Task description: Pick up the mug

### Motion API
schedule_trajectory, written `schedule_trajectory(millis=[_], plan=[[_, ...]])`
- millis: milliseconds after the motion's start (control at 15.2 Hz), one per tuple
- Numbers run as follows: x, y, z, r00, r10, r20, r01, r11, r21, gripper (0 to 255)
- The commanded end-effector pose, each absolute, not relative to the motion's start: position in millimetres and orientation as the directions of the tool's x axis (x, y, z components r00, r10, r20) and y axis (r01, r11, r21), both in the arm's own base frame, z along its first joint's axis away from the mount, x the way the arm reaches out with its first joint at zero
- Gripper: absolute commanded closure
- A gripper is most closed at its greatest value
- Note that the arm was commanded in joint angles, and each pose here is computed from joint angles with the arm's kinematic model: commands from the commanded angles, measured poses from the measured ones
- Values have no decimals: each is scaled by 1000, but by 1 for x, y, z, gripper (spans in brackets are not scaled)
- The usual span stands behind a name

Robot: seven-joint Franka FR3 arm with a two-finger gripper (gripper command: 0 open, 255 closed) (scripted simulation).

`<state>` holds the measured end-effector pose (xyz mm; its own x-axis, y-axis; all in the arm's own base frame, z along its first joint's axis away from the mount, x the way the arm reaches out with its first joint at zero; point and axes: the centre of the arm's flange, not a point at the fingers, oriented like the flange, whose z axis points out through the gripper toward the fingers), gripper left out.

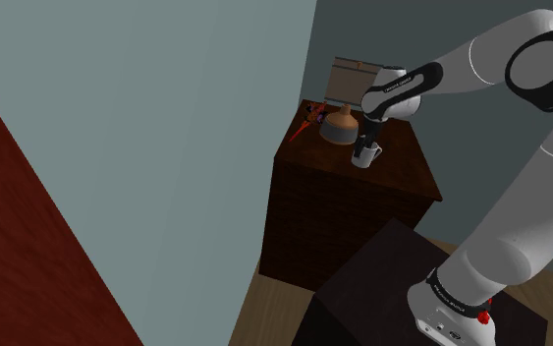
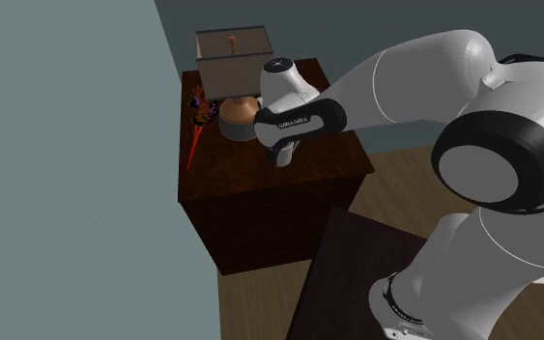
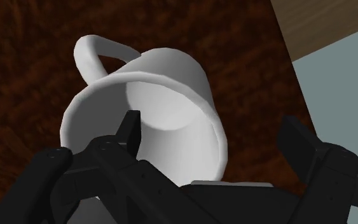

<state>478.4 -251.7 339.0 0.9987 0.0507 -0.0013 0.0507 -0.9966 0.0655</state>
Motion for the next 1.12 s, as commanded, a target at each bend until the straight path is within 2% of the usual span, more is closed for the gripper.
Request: schedule_trajectory(millis=[0,66,660,1056], plan=[[478,-250,336,999,51,-1,51,-997,66,0],[478,-250,337,999,51,-1,51,-997,66,255],[478,-250,336,999,51,-1,51,-997,66,255],[478,-250,368,999,51,-1,51,-997,66,255]])
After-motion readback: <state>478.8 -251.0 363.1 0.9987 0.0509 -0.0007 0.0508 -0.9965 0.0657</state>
